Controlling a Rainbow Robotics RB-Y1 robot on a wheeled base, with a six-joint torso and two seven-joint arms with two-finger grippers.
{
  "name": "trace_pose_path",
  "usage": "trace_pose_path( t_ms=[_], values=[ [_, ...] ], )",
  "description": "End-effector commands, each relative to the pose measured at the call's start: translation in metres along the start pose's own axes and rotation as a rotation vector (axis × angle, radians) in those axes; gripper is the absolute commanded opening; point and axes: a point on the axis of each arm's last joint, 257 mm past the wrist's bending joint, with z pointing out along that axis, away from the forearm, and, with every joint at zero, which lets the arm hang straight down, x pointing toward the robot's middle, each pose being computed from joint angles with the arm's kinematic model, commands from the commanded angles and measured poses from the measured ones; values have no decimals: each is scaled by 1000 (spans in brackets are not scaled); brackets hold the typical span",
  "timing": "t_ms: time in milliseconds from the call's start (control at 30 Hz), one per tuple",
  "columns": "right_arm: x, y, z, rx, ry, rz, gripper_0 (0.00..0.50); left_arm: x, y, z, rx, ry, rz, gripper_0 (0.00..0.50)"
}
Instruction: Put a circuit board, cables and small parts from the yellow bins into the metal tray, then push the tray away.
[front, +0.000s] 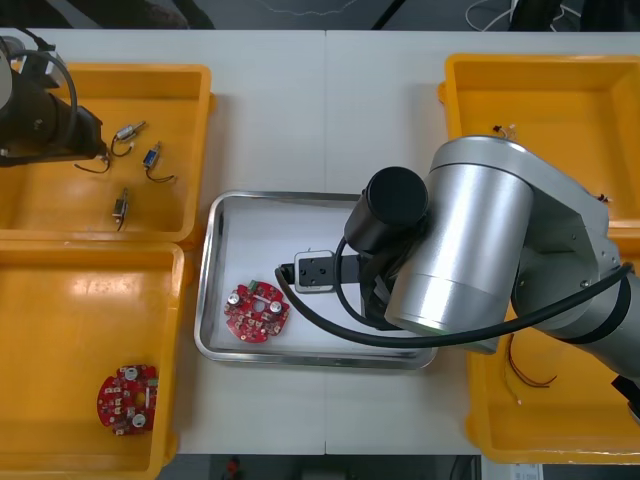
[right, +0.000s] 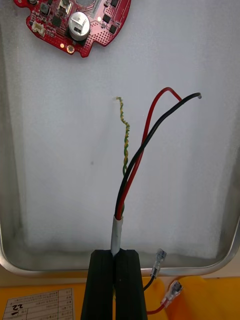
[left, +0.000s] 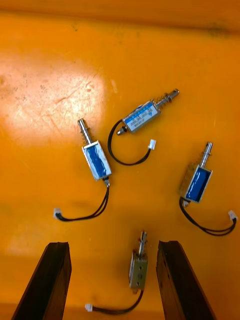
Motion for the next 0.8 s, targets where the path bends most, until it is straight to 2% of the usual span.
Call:
trace_pose_path(
  t_ms=[33, 233, 400, 600, 800],
  values=[
    [-15, 18, 18, 1, -31, -50, 23, -42, 2, -11, -36, -110, 30, 500],
    [-25, 27, 41, -28, -43, -41, 29, -52, -2, 5, -19, -165, 20, 500],
    [-25, 38, 64, -64, -26, -38, 31, -57, 1, 15, -16, -194, 20, 500],
    [-21, 46, 73, -70, -11, -28, 30, -55, -1, 29, -8, -201, 12, 500],
    [-19, 60, 77, -98, -6, -22, 32, -49, 0, 47, -22, -206, 26, 500]
  ],
)
